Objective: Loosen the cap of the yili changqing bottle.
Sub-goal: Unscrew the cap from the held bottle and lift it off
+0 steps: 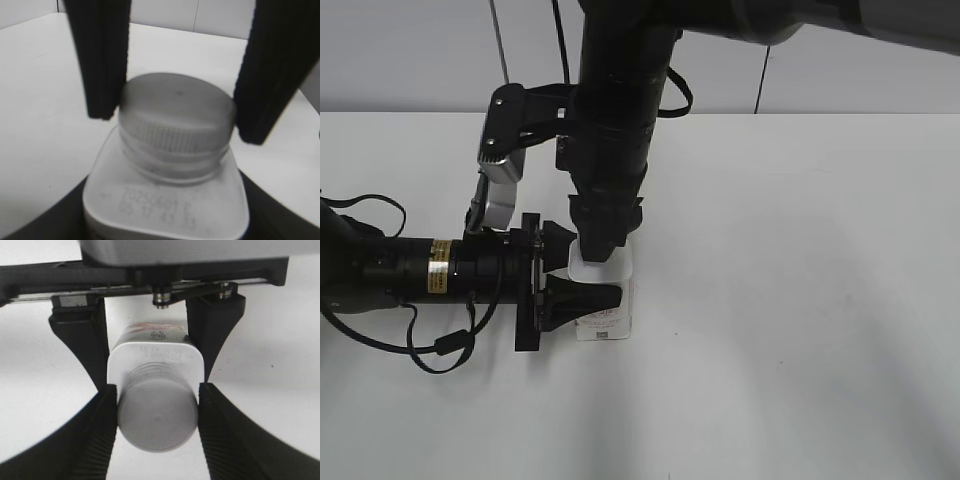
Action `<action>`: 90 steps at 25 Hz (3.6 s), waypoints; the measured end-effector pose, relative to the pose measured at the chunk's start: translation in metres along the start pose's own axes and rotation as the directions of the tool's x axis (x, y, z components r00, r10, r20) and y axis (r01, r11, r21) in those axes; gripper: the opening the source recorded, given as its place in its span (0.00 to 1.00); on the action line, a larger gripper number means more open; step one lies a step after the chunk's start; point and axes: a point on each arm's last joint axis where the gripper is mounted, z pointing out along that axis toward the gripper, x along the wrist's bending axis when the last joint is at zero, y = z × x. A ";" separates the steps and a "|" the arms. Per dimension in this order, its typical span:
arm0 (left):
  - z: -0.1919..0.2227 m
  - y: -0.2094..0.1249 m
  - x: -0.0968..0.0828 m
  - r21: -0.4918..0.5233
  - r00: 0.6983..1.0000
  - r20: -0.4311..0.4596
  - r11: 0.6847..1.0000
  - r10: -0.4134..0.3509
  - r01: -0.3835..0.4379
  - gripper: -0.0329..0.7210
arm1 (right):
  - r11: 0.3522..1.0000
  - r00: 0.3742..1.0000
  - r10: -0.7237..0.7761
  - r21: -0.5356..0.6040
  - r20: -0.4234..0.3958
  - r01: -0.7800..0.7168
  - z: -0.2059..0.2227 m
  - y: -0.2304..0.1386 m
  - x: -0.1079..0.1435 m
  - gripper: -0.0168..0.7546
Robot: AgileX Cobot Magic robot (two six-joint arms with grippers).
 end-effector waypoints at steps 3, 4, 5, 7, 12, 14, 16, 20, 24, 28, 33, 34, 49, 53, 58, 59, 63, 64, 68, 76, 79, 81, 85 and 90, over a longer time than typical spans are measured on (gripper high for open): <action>0.000 0.000 0.000 0.000 1.000 0.000 1.000 0.000 0.000 0.60 | 1.000 1.000 0.018 0.000 0.000 -0.018 0.000 0.000 0.000 0.57; 0.000 0.000 0.000 0.000 1.000 0.000 1.000 0.000 0.000 0.60 | 1.000 1.000 0.030 0.000 0.000 -0.030 0.000 0.000 0.000 0.59; 0.000 0.000 0.000 0.000 1.000 0.000 1.000 0.000 0.000 0.60 | 0.999 0.999 0.046 0.000 0.000 -0.046 0.000 0.000 0.000 0.61; 0.000 0.000 0.000 0.000 1.000 0.000 1.000 0.000 0.000 0.60 | 0.998 0.998 0.069 0.000 0.000 -0.069 0.000 0.000 0.000 0.67; 0.000 0.000 0.000 0.000 1.000 0.000 1.000 0.000 0.000 0.60 | 0.996 0.996 0.091 -0.007 0.008 -0.091 -0.005 0.001 0.001 0.73; 0.000 0.000 0.000 0.000 1.000 0.000 1.000 0.000 0.000 0.60 | 0.994 0.994 0.105 -0.017 0.020 -0.104 -0.012 0.001 0.002 0.73; 0.000 0.000 0.000 0.000 1.000 0.000 1.000 0.000 0.000 0.60 | 0.991 0.991 0.133 -0.033 0.036 -0.131 -0.023 0.002 0.004 0.73; 0.000 0.000 0.000 0.000 1.000 0.000 1.000 0.000 0.000 0.60 | 0.950 0.950 0.307 -0.071 0.054 -0.303 -0.042 0.004 0.008 0.73; 0.000 0.000 0.000 0.000 1.000 0.000 1.000 0.000 0.000 0.60 | 0.641 0.644 0.765 -0.106 0.010 -0.760 -0.050 0.004 0.009 0.73; 0.000 0.000 0.000 0.000 1.000 0.000 1.000 0.000 0.000 0.60 | 0.329 0.333 0.943 -0.102 -0.022 -0.939 -0.049 0.003 0.009 0.70; 0.000 0.000 0.000 0.000 1.000 -0.001 1.000 0.000 0.000 0.60 | 0.226 0.228 0.973 -0.075 -0.022 -0.971 -0.037 0.002 0.007 0.63; 0.000 0.000 0.000 0.000 1.000 -0.001 1.000 0.000 0.000 0.60 | 0.222 0.224 0.974 -0.066 -0.019 -0.973 -0.033 0.002 0.006 0.63; 0.000 0.000 0.000 0.000 1.000 -0.001 1.000 0.000 0.000 0.60 | 0.220 0.220 0.975 -0.004 0.040 -0.975 0.002 -0.003 0.000 0.62; 0.000 0.000 0.000 -0.001 1.000 -0.002 1.000 -0.001 0.001 0.60 | 0.222 0.221 0.974 -0.006 0.041 -0.975 0.002 -0.003 0.000 0.54; 0.000 0.000 0.000 -0.001 1.000 -0.002 1.000 -0.001 0.001 0.60 | 0.258 0.257 0.965 -0.007 0.043 -0.966 0.002 -0.003 -0.001 0.53; 0.000 0.000 0.000 -0.001 1.000 -0.002 1.000 -0.001 0.001 0.60 | 0.294 0.293 0.955 -0.005 0.043 -0.956 0.002 -0.003 -0.001 0.53; 0.000 0.000 0.000 0.000 1.000 -0.001 1.000 0.000 0.000 0.60 | 0.610 0.610 0.792 0.009 0.035 -0.792 0.002 -0.003 0.000 0.53; 0.000 0.000 0.000 0.000 1.000 -0.001 1.000 0.000 0.000 0.60 | 0.717 0.717 0.697 0.013 0.030 -0.697 0.002 -0.002 0.000 0.53; 0.000 0.000 0.000 0.000 1.000 -0.001 1.000 0.000 0.000 0.60 | 0.952 0.952 0.304 0.022 0.021 -0.305 0.001 -0.002 0.000 0.53; 0.000 0.000 0.000 -0.001 1.000 -0.005 1.000 -0.008 0.008 0.60 | 0.994 0.994 0.107 -0.001 0.034 -0.107 -0.010 0.004 -0.003 0.52; 0.000 0.000 0.000 -0.001 1.000 -0.004 1.000 -0.007 0.007 0.60 | 0.994 0.993 0.105 -0.025 0.051 -0.104 -0.015 0.007 -0.005 0.52; 0.000 0.000 0.000 0.000 1.000 -0.003 1.000 -0.005 0.005 0.60 | 0.994 0.993 0.105 -0.033 0.056 -0.103 -0.019 0.007 -0.005 0.52; 0.000 0.000 0.000 0.000 1.000 -0.003 1.000 -0.005 0.005 0.60 | 0.990 0.983 0.138 -0.014 0.123 -0.137 -0.037 0.004 -0.004 0.52; 0.000 0.000 0.000 -0.002 1.000 -0.006 1.000 -0.005 0.005 0.60 | 0.918 0.886 0.385 -0.012 0.259 -0.396 -0.062 -0.009 -0.009 0.52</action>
